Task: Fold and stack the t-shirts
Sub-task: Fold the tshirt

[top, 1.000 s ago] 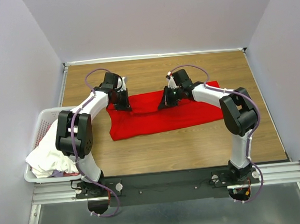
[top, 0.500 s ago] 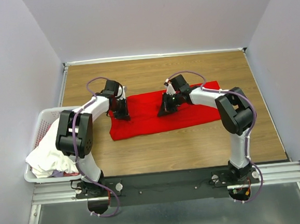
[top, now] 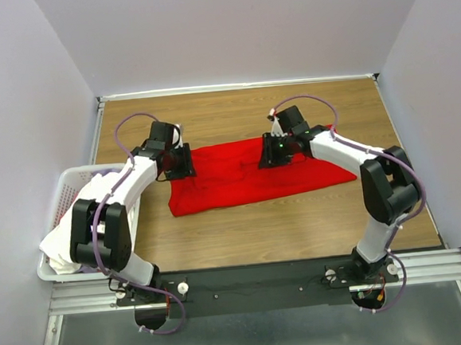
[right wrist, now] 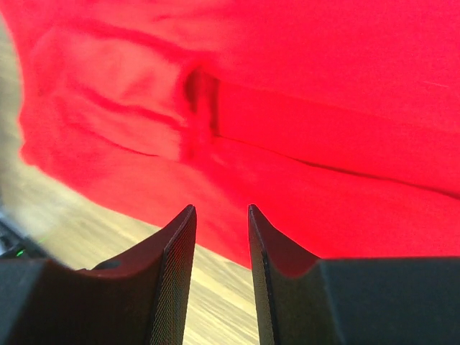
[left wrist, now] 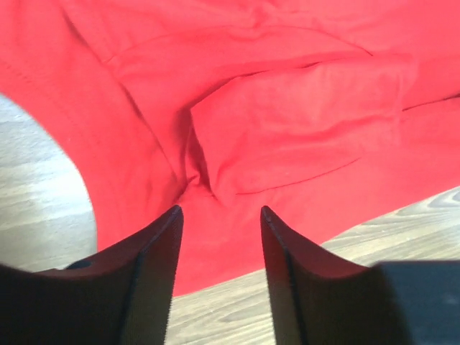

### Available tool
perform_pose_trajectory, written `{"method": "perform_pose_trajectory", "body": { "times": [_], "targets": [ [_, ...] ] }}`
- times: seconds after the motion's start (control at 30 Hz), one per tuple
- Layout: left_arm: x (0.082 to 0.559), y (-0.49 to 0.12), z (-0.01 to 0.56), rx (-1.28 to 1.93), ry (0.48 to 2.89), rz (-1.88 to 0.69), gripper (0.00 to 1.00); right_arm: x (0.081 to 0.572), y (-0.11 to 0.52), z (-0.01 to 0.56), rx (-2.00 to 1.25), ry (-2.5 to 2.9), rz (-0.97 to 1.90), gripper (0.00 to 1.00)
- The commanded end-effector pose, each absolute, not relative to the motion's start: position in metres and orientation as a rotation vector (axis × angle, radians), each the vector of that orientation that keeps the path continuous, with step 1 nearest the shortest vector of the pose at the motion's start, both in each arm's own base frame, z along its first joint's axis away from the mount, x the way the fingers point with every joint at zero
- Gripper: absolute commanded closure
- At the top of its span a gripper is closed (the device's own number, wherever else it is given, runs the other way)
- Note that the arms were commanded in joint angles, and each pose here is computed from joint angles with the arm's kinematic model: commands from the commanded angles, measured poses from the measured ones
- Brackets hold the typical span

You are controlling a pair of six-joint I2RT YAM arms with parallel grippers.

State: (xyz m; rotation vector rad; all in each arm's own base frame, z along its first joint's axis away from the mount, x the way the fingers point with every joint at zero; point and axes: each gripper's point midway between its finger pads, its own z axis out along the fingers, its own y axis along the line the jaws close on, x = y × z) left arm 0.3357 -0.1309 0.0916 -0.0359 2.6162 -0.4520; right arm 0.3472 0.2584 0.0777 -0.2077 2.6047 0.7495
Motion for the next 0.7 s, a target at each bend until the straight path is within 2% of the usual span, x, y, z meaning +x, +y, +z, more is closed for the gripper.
{"method": "perform_pose_trajectory", "body": {
  "times": [0.0,0.23,0.43,0.5,0.57,0.6,0.63,0.67],
  "targets": [
    [0.318,-0.117,0.064,-0.105,2.691,-0.367,0.5,0.337,0.201,0.048,-0.136,2.706,0.507,0.58],
    [0.318,-0.108,0.02,-0.141,2.741,-0.288,0.68,0.314,0.169,0.018,-0.067,2.8,0.368,0.58],
    [0.349,-0.108,-0.009,-0.184,2.748,-0.223,0.72,0.278,0.167,0.005,-0.041,2.905,0.418,0.57],
    [0.379,-0.11,-0.003,-0.175,2.708,-0.196,0.73,0.253,0.172,0.001,-0.049,2.959,0.496,0.57],
    [0.395,-0.105,-0.021,-0.161,2.739,-0.12,0.73,0.235,0.182,0.004,-0.079,2.986,0.599,0.57],
    [0.425,-0.113,-0.006,-0.143,2.683,-0.137,0.73,0.221,0.186,0.003,-0.113,3.016,0.628,0.57],
    [0.429,-0.112,-0.023,-0.137,2.73,-0.106,0.73,0.211,0.195,0.009,-0.14,3.027,0.718,0.57],
    [0.464,-0.123,-0.001,-0.116,2.652,-0.122,0.72,0.203,0.204,0.013,-0.179,3.036,0.768,0.57]
  ]
}}
